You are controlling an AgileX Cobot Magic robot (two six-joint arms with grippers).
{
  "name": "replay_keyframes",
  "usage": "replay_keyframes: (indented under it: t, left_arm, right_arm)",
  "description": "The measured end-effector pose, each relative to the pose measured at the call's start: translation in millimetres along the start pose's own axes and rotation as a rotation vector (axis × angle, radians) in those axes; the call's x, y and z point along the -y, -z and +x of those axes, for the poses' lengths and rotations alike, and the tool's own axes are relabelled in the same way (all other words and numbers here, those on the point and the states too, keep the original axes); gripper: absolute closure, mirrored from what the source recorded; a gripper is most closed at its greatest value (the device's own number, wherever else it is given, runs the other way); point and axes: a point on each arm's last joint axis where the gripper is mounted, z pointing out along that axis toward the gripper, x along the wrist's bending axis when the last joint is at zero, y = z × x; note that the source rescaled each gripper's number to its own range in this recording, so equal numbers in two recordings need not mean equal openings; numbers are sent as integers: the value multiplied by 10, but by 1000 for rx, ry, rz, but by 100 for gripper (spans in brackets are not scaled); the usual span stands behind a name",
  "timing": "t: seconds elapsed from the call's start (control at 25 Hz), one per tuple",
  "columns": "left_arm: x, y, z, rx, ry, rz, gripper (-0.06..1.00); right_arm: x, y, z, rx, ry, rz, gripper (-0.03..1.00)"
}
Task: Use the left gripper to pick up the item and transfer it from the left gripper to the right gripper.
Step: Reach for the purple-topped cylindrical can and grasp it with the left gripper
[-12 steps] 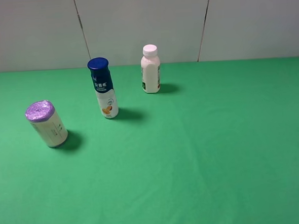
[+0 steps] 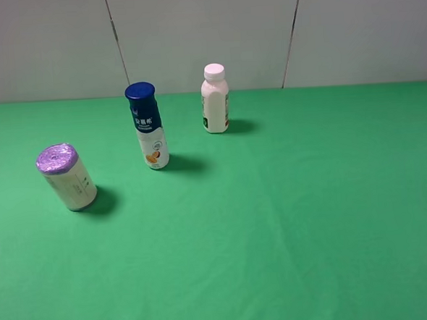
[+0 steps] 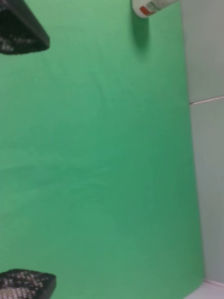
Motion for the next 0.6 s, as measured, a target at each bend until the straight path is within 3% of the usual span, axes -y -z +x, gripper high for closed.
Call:
replay_keyframes:
  t: [0.6]
  left_arm:
    - [0,0,0,0,0,0,-6]
  right_arm:
    - [0,0,0,0,0,0,-3]
